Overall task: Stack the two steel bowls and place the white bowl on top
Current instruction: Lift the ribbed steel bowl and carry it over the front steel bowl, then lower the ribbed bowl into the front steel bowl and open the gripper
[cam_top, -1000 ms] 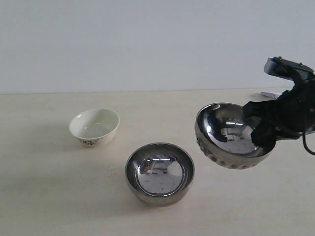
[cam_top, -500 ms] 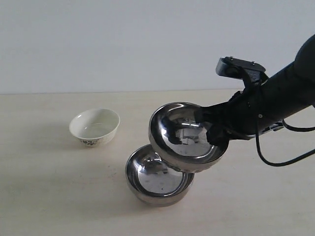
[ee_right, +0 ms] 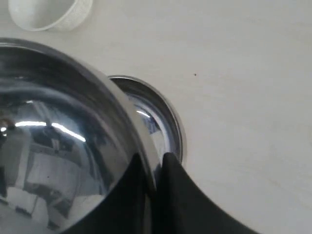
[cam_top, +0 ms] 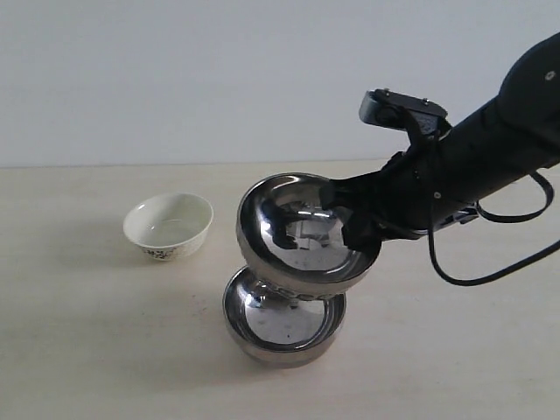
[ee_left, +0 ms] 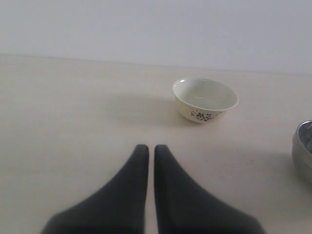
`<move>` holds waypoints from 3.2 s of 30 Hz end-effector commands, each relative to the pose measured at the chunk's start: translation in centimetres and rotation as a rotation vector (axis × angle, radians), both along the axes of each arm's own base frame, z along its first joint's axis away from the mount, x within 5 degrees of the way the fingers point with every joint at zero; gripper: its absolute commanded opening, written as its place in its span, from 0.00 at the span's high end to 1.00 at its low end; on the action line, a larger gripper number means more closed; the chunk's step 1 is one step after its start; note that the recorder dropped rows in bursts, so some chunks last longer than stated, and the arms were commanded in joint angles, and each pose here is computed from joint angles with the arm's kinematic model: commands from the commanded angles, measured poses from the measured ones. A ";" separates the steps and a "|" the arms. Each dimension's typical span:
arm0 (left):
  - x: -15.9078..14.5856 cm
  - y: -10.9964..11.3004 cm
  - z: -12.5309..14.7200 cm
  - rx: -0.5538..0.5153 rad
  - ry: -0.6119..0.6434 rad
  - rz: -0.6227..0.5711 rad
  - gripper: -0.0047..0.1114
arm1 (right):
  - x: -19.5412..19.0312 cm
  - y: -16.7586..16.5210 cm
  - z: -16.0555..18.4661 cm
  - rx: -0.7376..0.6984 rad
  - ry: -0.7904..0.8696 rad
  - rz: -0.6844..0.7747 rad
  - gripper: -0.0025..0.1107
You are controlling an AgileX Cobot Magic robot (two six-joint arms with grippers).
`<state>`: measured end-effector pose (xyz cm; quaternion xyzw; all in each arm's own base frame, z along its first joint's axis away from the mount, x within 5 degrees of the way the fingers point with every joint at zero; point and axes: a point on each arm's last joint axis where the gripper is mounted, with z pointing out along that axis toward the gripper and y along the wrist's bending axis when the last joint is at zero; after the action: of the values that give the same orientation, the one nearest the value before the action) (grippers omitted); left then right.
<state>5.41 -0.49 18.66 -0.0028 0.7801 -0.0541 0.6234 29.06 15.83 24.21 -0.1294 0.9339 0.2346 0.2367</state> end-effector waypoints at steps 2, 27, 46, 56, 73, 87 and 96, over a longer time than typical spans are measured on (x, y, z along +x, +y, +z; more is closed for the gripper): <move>0.0 0.0 -0.1 0.001 0.001 0.003 0.93 | 1.1 1.8 -1.2 -0.005 0.039 0.015 0.98; 0.0 0.0 -0.1 0.001 0.001 0.003 0.93 | 2.7 3.4 -6.2 -0.098 0.113 -0.017 0.98; 0.0 0.0 -0.1 0.001 0.001 0.003 0.93 | 2.9 3.3 -6.6 -0.118 0.110 -0.017 0.69; 0.0 0.0 -0.1 0.001 0.001 0.003 0.93 | 2.5 3.2 -6.6 -0.136 0.136 0.012 0.68; 0.0 0.0 -0.1 0.001 0.001 0.003 0.93 | 1.5 2.4 -2.8 -0.151 0.060 0.040 0.63; 0.0 0.0 -0.1 0.001 0.001 0.003 0.93 | 1.5 2.2 -2.9 -0.186 0.056 0.045 0.97; 0.0 0.0 -0.1 0.001 0.001 0.003 0.93 | 1.5 2.2 -3.2 -0.190 0.068 0.046 0.97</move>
<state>5.41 -0.49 18.66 -0.0028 0.7801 -0.0541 0.6234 30.53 18.01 20.77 -0.1623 0.9574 0.1545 0.1821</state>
